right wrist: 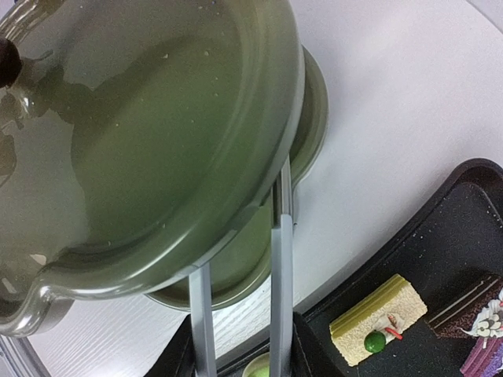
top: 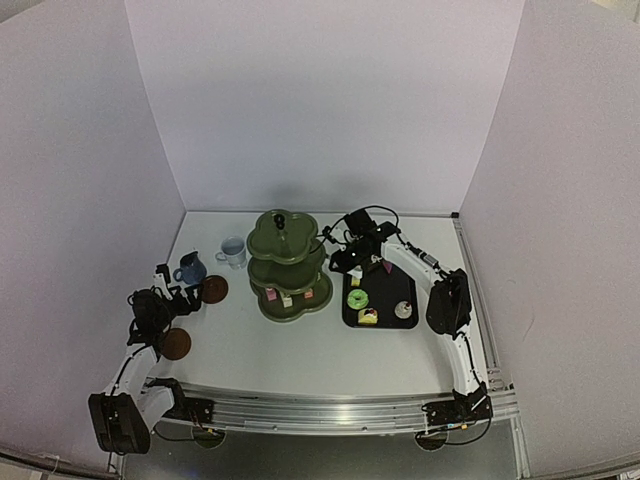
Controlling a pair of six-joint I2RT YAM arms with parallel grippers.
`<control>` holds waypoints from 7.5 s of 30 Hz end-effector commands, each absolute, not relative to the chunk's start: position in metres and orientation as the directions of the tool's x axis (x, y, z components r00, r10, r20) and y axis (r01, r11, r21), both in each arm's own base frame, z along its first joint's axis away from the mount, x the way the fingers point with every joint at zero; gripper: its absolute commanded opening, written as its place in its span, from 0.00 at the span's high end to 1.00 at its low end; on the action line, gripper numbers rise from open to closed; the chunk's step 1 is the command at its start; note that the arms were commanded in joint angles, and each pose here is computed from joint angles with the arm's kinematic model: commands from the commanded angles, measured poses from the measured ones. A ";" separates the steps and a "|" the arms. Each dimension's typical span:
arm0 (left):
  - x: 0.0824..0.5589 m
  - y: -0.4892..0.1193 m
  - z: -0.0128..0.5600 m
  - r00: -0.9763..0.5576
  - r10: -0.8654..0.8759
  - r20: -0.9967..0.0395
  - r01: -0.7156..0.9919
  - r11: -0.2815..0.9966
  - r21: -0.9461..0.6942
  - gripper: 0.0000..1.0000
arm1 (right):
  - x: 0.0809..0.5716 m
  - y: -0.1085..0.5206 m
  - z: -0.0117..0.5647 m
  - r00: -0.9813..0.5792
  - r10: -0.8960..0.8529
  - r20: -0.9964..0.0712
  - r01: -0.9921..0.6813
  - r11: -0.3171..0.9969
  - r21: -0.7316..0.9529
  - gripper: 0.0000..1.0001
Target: Serve the afternoon tea
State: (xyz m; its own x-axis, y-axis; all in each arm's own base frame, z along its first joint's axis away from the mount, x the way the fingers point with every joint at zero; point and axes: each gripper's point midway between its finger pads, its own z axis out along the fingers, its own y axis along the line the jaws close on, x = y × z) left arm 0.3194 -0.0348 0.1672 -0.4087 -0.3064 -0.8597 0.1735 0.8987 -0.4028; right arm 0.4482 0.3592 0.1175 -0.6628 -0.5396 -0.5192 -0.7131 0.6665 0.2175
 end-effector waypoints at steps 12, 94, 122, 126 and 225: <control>0.318 -0.036 0.180 -0.378 -0.301 -0.875 0.197 0.898 -0.394 0.00 | 0.493 0.327 0.153 -0.728 -0.348 -0.591 -0.506 0.854 0.120 0.70; 0.323 -0.039 0.200 -0.351 -0.234 -0.906 0.248 0.910 -0.332 0.00 | 0.274 0.218 0.159 -0.947 -0.284 -0.148 -0.299 0.950 0.088 0.67; 0.321 -0.037 0.201 -0.334 -0.236 -0.913 0.244 0.913 -0.326 0.00 | 0.277 0.216 0.163 -0.935 -0.321 -0.150 -0.333 0.941 0.061 1.00; 0.322 -0.037 0.203 -0.324 -0.240 -0.915 0.246 0.913 -0.327 0.00 | 0.276 0.211 0.181 -0.926 -0.326 -0.187 -0.341 0.939 0.052 1.00; 0.313 -0.068 0.197 -0.333 -0.069 -0.940 0.436 0.873 -0.219 0.01 | 0.362 0.308 0.289 -0.754 -0.252 -0.606 -0.431 0.887 0.166 0.69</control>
